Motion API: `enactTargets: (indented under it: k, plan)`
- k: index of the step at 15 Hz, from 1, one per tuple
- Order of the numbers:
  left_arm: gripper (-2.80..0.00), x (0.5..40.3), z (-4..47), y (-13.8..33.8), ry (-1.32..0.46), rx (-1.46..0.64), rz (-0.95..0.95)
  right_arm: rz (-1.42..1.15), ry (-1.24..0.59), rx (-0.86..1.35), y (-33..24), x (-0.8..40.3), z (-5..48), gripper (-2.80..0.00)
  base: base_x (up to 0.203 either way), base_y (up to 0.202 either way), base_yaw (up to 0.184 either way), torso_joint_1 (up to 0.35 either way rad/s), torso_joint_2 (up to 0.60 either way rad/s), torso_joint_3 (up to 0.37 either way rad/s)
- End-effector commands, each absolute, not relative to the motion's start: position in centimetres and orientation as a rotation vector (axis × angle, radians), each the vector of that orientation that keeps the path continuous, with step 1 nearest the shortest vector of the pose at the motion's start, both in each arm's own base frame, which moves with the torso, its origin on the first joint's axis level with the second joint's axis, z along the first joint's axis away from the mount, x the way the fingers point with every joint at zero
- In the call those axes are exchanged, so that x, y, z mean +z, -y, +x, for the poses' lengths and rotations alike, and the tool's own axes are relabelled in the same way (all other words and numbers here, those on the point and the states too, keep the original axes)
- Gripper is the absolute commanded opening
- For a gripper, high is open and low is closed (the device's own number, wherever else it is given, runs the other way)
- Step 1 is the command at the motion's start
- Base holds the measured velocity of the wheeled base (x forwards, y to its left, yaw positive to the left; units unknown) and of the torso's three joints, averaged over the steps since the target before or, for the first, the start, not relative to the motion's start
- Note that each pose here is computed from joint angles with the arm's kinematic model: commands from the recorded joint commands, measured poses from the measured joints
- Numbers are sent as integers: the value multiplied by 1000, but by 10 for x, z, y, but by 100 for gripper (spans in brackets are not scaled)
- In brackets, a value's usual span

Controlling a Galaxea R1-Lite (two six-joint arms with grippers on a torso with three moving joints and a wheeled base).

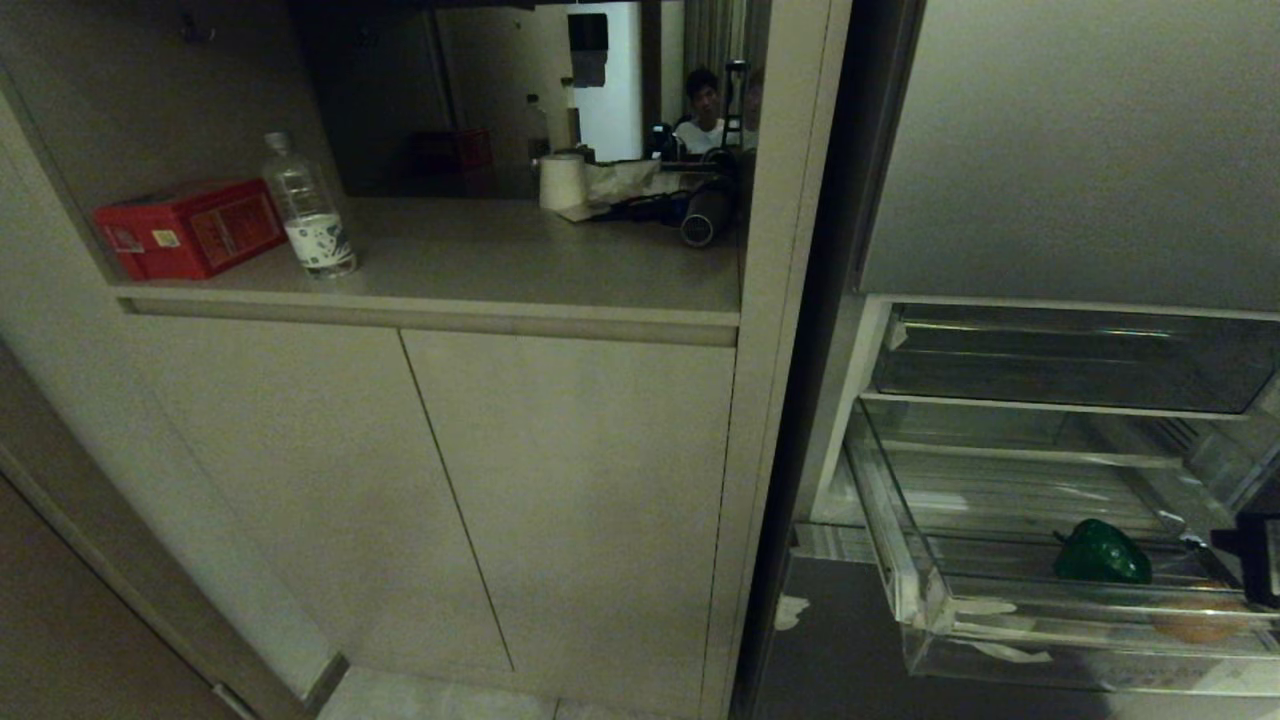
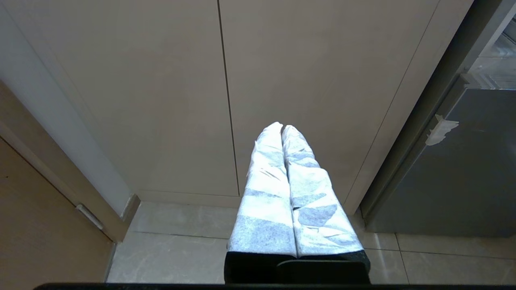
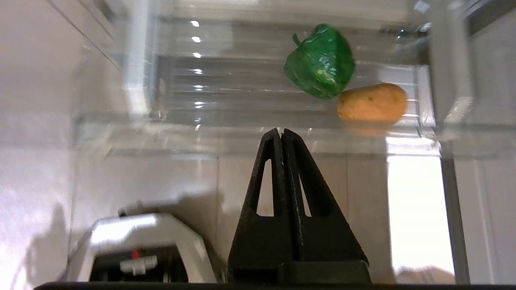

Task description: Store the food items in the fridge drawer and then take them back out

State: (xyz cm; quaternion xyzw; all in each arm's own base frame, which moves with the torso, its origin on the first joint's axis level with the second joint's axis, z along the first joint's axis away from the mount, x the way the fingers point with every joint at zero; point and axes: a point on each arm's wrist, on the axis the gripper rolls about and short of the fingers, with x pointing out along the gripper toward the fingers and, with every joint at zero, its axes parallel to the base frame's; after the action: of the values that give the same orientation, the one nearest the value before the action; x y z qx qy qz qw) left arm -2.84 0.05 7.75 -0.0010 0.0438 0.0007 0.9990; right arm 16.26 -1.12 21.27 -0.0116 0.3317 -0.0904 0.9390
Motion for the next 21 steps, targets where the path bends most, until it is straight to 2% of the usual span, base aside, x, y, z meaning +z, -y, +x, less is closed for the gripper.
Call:
enactTargets:
  k: [1, 5, 10, 11, 21]
  plan:
    - [-280, 77, -28, -1, -89, 2, -1, -28, -879, -194, 18, 181, 235, -280, 0, 0, 0, 0, 0, 0]
    - [-280, 77, -28, -1, -89, 2, -2, -11, -956, -235, 31, 159, 284, -280, 0, 0, 0, 0, 0, 0]
    - [-280, 77, -28, -1, -89, 2, -2, 31, -1023, -344, 73, 139, 297, -280, 0, 0, 0, 0, 0, 0]
    - [-280, 77, -28, -1, -89, 2, -2, 25, -1038, -353, 80, 135, 298, 0, 0, 0, 0, 0, 0, 0]
    - [-280, 77, -28, -1, -89, 2, -2, 11, -1109, -336, 96, 96, 341, 0, 0, 0, 0, 0, 0, 0]
